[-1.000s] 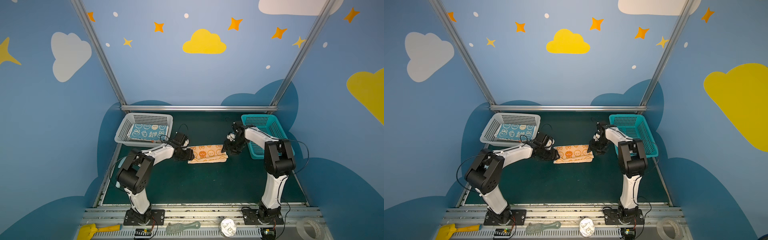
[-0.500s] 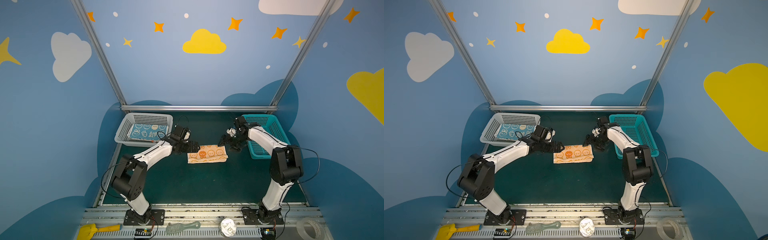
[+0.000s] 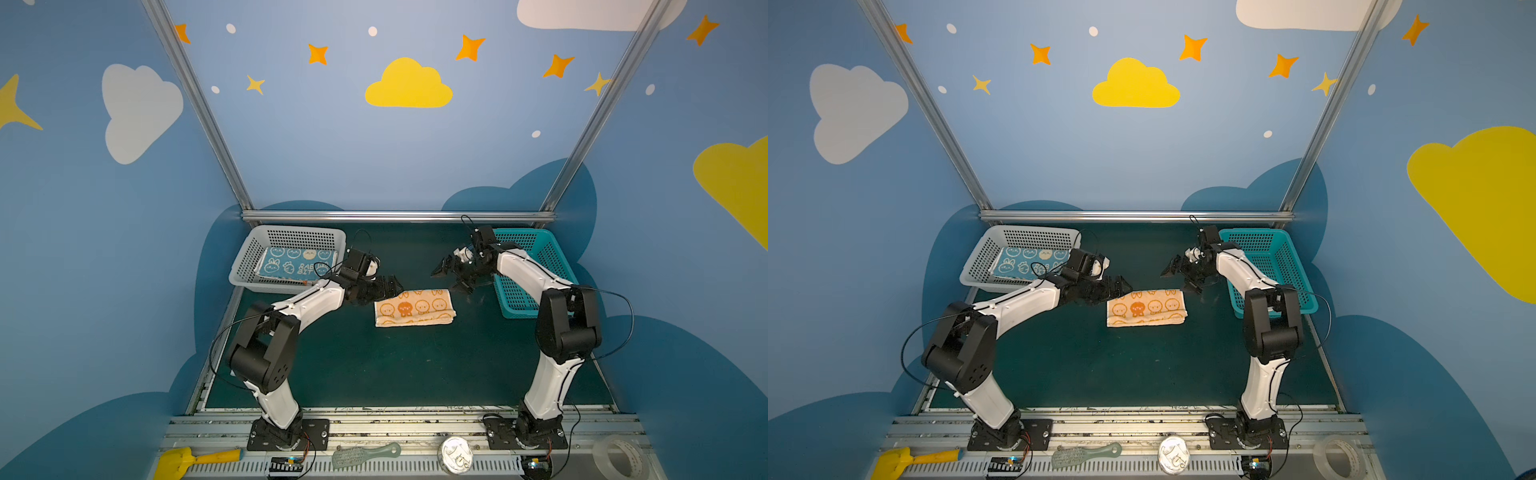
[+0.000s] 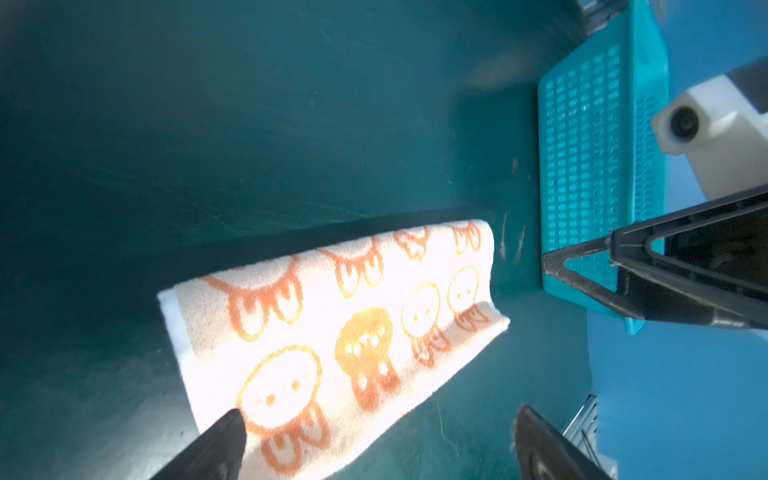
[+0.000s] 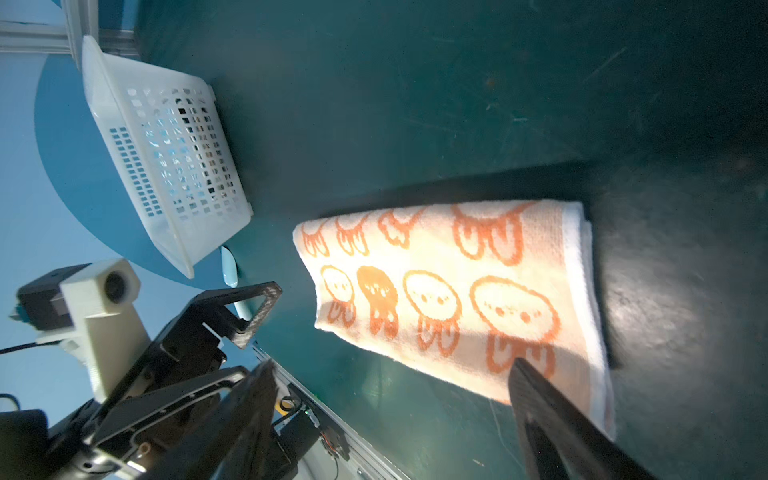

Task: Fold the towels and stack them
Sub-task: 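Release the folded edge and raise both grippers off the towel, then grasp the ends of the folded towel with both grippers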

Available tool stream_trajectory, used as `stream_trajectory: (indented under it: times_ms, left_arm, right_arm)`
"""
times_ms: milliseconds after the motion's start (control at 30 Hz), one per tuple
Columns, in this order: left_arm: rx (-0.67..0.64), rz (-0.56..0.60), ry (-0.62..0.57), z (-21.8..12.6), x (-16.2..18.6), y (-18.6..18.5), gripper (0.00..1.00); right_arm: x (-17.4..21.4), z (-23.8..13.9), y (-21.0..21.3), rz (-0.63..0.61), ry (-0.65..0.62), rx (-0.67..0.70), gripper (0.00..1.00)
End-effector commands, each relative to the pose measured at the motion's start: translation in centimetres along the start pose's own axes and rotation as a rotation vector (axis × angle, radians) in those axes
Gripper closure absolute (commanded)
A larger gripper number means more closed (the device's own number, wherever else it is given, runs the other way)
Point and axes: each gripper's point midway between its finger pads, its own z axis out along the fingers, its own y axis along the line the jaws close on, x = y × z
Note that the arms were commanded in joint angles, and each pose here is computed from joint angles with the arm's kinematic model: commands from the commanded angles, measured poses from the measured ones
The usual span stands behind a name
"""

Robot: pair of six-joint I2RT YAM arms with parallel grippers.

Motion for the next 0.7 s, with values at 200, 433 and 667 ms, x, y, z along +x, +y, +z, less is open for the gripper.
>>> stream_trajectory:
  times_ms: [200,433,667]
  left_arm:
    - [0.042,-0.06,0.045,2.2,1.3,0.5,0.0]
    - [0.021,-0.073,0.092,3.5,3.6,1.6,0.0]
    - [-0.025,-0.084,0.125,3.5,6.0,3.7,0.0]
  right_arm:
    - [1.1,2.6,0.5,0.036,0.06,-0.057,0.13]
    - [4.5,4.4,-2.6,0.077,0.114,-0.052,0.13]
    - [6.9,5.1,-5.1,0.096,0.142,-0.03,0.13]
